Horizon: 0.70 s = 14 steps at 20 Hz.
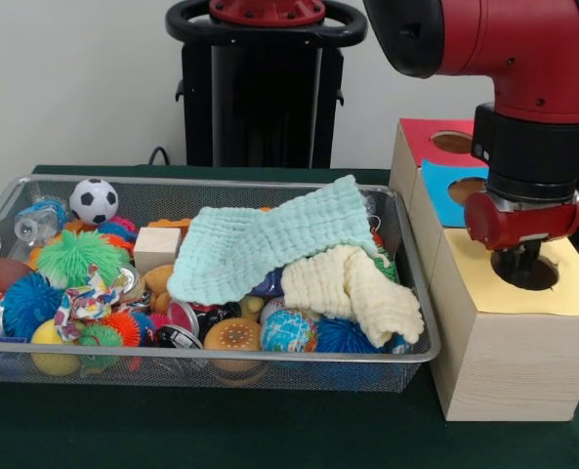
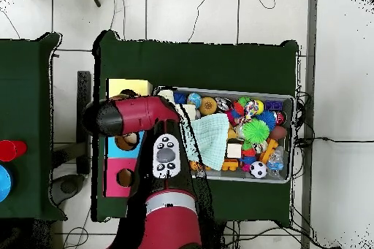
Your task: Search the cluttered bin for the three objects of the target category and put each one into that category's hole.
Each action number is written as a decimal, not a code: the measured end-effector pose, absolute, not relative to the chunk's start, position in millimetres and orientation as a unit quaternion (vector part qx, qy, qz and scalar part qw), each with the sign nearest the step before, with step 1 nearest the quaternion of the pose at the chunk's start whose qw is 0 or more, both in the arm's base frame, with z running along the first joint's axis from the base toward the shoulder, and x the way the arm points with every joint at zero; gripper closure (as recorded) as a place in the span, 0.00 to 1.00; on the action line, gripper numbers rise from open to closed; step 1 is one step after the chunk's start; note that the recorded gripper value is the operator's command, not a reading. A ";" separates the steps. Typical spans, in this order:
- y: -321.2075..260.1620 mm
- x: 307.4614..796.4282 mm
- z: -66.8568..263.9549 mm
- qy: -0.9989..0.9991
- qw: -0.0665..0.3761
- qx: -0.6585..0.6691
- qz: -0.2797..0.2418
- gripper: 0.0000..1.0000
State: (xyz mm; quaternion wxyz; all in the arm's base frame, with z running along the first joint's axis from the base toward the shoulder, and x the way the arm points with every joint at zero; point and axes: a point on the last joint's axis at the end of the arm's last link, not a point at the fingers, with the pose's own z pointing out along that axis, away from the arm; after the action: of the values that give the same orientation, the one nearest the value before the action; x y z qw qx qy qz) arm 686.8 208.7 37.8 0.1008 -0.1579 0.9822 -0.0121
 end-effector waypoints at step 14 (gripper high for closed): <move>217.8 708.5 60.1 0.983 0.087 -0.160 -0.013 1.00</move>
State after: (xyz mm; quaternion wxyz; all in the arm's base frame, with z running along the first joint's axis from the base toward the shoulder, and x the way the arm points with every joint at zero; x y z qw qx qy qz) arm 708.5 217.8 60.1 0.0872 -0.1601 0.9831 -0.0130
